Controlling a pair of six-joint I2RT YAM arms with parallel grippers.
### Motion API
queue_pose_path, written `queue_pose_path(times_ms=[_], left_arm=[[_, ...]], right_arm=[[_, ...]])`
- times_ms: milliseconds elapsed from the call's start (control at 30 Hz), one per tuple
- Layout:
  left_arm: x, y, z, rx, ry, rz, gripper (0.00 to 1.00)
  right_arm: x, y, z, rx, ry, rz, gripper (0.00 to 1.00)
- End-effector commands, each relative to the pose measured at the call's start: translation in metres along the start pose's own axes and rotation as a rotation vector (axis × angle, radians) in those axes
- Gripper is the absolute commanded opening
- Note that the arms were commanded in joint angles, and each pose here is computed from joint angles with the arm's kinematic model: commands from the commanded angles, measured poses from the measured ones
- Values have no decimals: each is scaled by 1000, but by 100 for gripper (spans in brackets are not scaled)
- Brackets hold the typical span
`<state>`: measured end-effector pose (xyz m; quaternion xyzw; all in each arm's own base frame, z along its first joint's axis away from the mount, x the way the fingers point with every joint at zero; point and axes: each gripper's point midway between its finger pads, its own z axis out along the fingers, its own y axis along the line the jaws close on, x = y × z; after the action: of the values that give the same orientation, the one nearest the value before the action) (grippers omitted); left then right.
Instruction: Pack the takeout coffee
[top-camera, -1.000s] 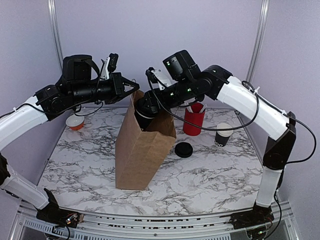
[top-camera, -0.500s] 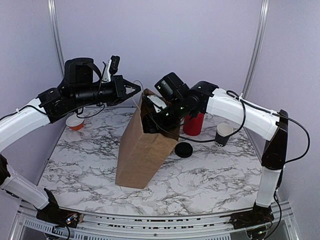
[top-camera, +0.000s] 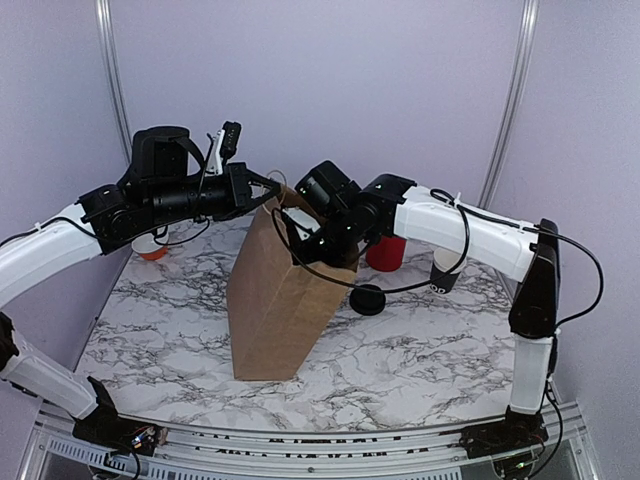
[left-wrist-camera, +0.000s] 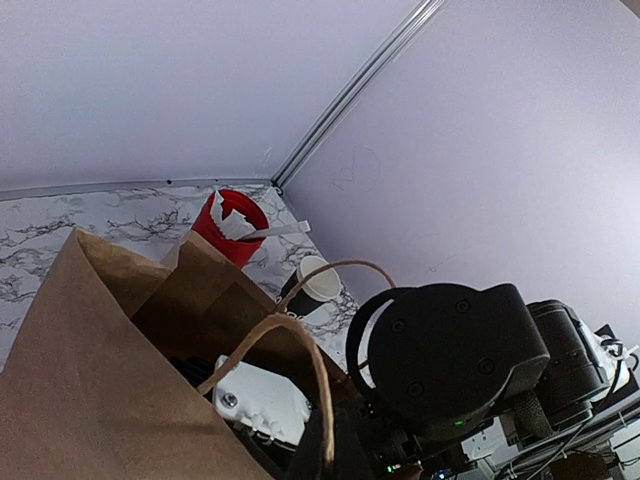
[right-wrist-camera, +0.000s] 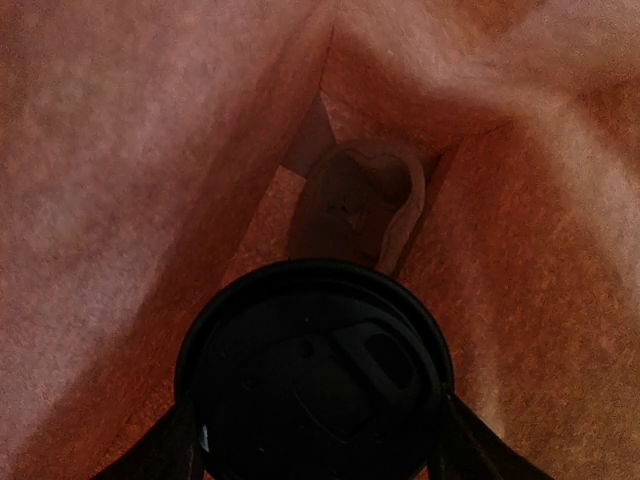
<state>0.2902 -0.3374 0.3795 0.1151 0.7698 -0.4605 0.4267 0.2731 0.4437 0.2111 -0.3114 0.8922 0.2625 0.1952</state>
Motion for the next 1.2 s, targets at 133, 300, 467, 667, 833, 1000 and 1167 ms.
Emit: queue_pose_path(times_ms=[133,300,467,667,833,1000,1167], left_arm=[[-1,1,-20,-15,-35,50,11],[5,8,-33,-41,-16,98,60],[25,7,-56,-17,57,229,88],[72,17,-86,17,207,301,99],[120,68,-92,-138,317,183,89],[187,139,-94,-373,473,16,61],[228,168,-96,-449,565,-57,39]], right_arm=[[-3,6,6,13,8,-18,61],[-7,6,6,21,4,-24,62],[-9,7,5,19,3,-25,61],[-11,7,3,21,-1,-29,61],[-10,8,3,18,2,-28,62],[-11,11,2,10,3,-31,61],[-12,12,0,6,2,-32,61]])
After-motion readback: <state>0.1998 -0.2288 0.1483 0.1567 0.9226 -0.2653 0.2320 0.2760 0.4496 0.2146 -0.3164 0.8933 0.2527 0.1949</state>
